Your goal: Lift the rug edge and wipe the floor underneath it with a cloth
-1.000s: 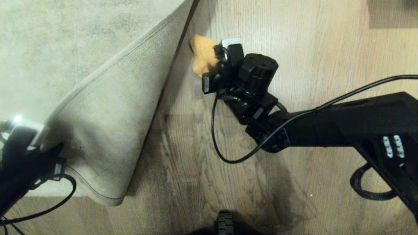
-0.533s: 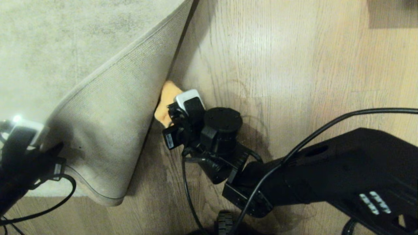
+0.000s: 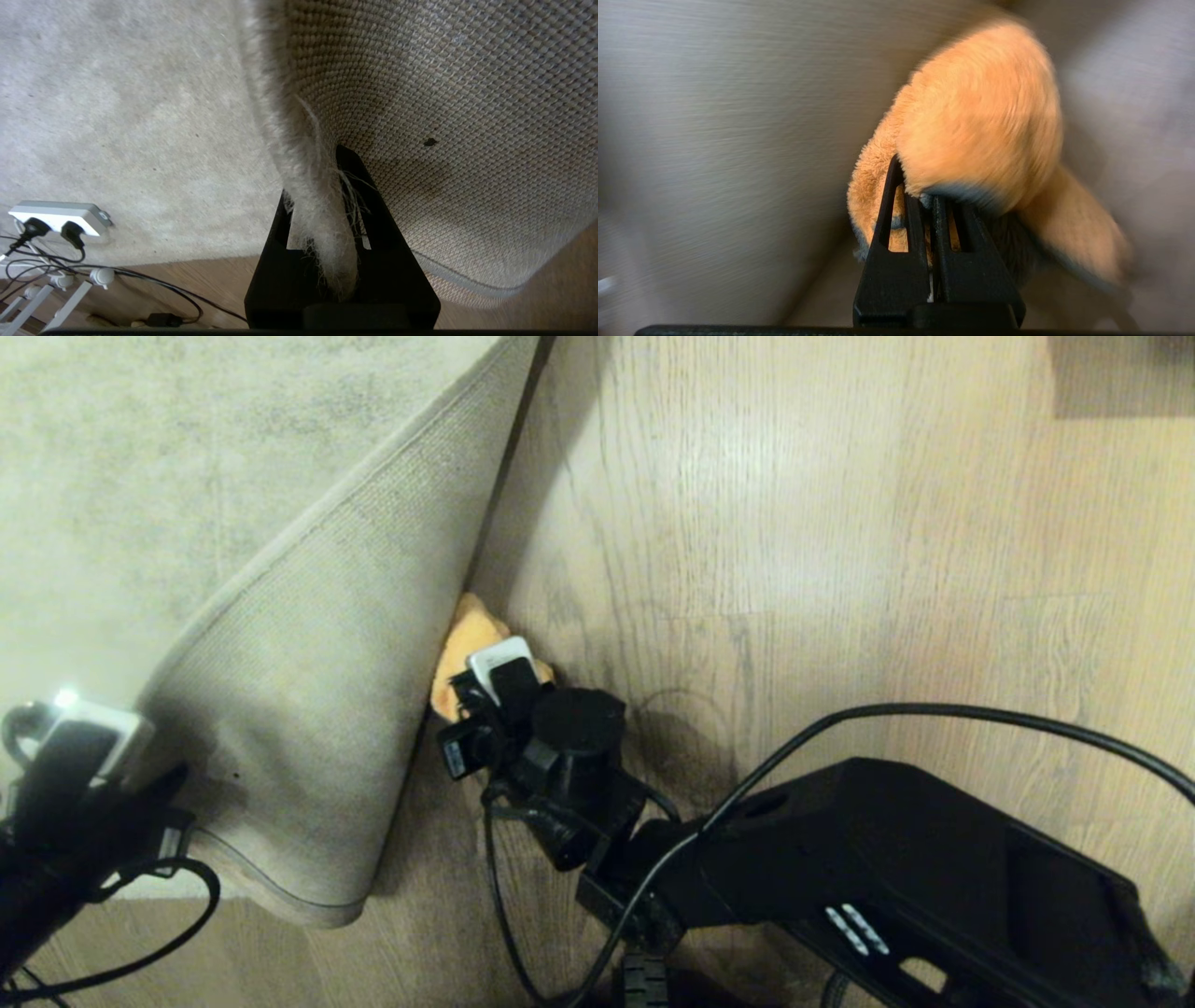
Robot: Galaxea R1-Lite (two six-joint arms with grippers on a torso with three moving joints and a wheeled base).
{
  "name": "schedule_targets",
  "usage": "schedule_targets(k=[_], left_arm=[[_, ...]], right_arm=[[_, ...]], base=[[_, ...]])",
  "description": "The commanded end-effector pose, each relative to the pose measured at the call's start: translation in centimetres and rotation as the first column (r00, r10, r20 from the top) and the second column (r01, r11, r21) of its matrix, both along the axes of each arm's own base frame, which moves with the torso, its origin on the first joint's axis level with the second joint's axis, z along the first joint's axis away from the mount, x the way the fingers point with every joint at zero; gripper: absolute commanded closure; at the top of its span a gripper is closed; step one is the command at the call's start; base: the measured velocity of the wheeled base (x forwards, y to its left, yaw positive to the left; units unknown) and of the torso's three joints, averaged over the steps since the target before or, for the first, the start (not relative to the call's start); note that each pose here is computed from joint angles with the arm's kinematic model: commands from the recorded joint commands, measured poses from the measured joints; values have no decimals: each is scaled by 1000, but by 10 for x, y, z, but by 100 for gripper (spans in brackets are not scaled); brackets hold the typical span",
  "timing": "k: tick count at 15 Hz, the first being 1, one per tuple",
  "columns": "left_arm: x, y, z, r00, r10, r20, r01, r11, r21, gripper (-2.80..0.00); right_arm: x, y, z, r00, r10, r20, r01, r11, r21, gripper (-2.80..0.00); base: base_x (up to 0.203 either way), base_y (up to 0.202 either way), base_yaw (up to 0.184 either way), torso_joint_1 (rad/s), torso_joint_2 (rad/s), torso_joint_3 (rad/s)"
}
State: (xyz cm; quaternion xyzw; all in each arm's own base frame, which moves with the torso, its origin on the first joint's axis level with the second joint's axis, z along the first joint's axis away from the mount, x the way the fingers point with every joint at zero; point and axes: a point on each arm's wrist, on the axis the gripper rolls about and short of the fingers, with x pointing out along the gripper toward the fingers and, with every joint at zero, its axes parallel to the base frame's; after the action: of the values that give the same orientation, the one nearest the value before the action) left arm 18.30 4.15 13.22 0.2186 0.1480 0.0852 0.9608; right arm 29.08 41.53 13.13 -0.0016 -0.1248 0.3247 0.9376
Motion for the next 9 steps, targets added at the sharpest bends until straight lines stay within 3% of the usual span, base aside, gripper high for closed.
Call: schedule_targets(k=[1,5,9], left_arm=[[-1,-1,-2,1000,0,-5,0,1000,2,0],[-1,-1,-1,1000,-3,-4,3,1000,2,0],[0,-1,-1,1000,-2,3,2,1000,2,0]], right_arm=[[34,-15,-10,997,-73,0,73,997,-3,0],[83,-55,29,980,-193,52,190,980,58,0],[101,-87,88,958,-267,105,260,962,79,0]], base=[[0,0,0,0,0,0],[0,0,0,0,0,0],[0,0,0,0,0,0]])
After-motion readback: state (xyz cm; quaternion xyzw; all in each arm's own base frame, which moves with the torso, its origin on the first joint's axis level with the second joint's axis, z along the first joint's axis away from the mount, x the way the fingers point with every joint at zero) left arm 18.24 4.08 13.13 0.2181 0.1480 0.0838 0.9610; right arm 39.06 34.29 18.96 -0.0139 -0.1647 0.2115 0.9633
